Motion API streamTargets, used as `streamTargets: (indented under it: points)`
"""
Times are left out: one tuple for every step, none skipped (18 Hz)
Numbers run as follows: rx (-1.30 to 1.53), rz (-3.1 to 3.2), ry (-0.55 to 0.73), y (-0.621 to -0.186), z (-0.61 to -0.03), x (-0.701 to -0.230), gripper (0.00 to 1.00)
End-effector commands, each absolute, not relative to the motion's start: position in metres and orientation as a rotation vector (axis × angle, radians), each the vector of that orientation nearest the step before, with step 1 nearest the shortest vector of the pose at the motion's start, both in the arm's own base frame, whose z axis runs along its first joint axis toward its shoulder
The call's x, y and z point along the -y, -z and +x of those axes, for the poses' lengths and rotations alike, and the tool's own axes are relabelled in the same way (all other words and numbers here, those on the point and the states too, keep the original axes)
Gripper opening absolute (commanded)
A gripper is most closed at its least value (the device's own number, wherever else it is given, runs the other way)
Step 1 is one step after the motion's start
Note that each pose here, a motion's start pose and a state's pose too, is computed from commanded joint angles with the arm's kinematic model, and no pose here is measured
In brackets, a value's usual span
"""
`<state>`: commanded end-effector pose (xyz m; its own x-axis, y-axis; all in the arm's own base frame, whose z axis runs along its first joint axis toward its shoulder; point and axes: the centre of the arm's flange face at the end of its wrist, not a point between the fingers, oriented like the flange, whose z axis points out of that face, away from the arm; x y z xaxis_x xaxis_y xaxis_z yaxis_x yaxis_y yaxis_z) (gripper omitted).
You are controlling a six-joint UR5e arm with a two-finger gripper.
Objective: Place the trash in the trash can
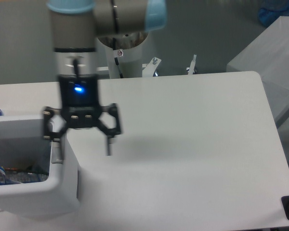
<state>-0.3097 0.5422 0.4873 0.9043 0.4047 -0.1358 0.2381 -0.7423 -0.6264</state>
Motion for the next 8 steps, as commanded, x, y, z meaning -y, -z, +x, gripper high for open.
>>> streamTargets:
  points:
    - [0.375,-2.471,-0.389,-0.485,-0.319,-0.535,1.00]
    - [0.300,-2.508,-0.418,-0.485,-0.326,-0.527,1.00]
    - [0.255,-2.550,-0.438,-0.483,-0.339,-0.516,1.00]
    - [0.204,-2.584,-0.456,-0.487,-0.344,-0.507,1.00]
    - [0.162,-2.610,-0.467,-0.489,-0.343,-0.502,1.00]
    - [0.134,-2.624,-0.474,-0.493,-0.342,-0.498,1.00]
    - [0.129,-2.628,-0.479,-0.495,-0.343,-0.495,1.00]
    - [0.130,-2.626,-0.483,-0.497,-0.344,-0.493,1.00]
